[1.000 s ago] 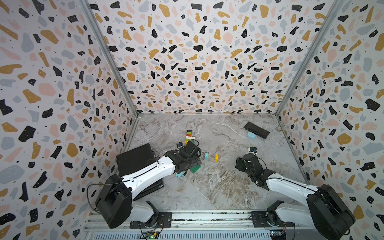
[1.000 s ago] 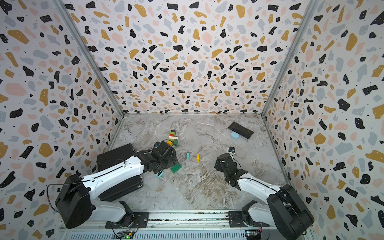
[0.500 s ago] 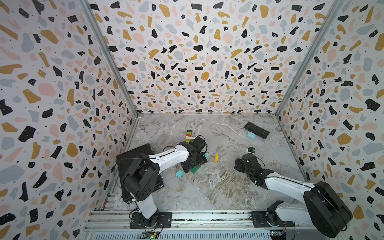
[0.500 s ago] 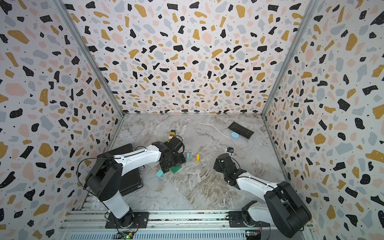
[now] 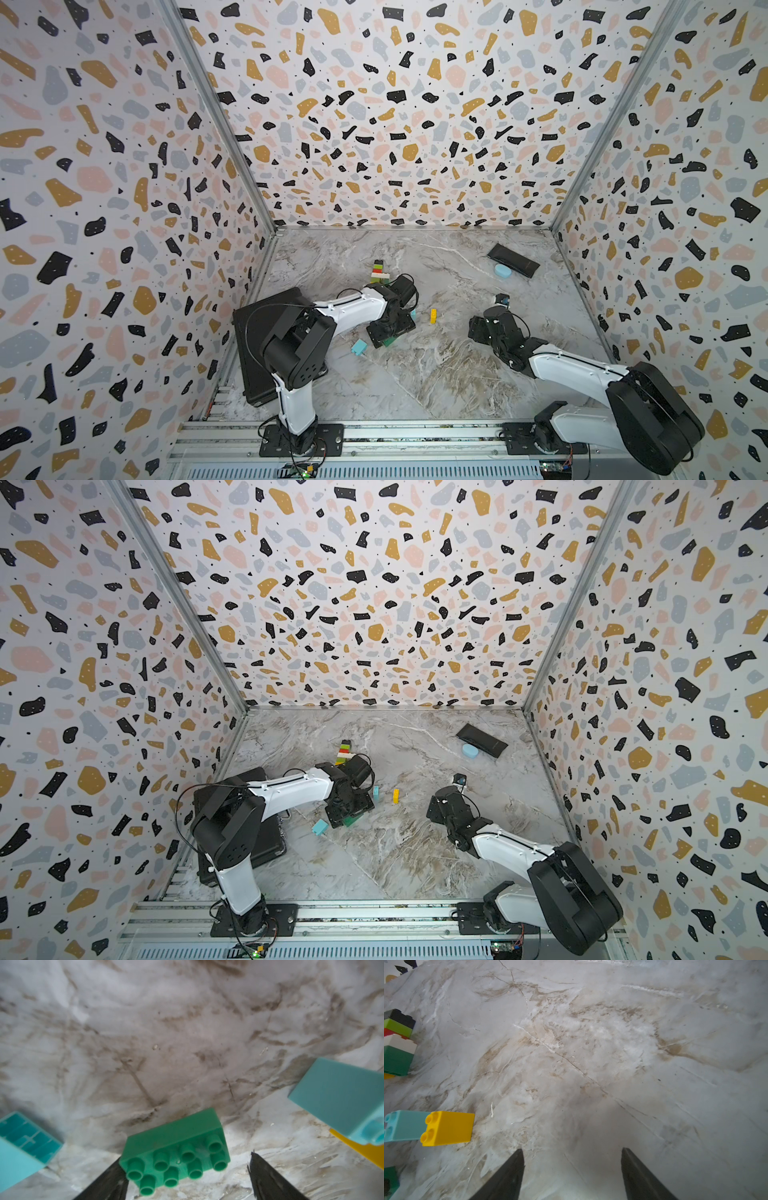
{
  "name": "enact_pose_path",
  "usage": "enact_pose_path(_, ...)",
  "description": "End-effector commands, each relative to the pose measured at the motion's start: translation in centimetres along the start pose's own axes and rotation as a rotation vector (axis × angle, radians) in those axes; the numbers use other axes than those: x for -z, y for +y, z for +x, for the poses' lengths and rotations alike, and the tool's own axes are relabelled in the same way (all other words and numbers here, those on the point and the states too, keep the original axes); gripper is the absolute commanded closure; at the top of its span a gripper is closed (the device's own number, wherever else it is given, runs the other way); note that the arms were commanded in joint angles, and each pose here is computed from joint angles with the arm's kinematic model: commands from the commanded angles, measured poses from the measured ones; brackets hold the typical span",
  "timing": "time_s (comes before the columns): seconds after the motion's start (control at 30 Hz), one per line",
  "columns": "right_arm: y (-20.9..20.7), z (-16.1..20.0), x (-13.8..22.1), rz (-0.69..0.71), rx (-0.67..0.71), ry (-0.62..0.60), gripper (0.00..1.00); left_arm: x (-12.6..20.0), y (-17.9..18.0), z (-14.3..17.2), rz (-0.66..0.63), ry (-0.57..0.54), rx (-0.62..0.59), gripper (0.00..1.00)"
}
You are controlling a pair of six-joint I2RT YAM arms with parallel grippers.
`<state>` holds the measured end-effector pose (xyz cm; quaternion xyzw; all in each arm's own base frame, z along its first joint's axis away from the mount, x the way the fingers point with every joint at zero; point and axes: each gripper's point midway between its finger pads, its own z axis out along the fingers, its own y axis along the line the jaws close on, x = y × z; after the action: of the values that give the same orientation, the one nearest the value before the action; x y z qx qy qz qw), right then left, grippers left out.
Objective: Assemble the letter h with lego
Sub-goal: Pick up the lego brick from the center of the board.
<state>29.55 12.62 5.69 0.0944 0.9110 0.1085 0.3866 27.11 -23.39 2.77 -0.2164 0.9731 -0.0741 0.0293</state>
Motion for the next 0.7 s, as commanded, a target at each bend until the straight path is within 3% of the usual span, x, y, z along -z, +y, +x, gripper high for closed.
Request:
enact_pose_path(0.0, 0.82, -1.18, 0.07, -0.016, 0.001, -0.019, 0.25, 0.28, -0.09, -0.19, -0.018, -0.005, -0.012, 0.16)
enact_pose_path(0.67, 0.87, -1.23, 0.16, -0.018, 0.001, -0.019, 0.25, -0.09, 0.08, -0.73, -0.092, -0.002, -0.085, 0.23)
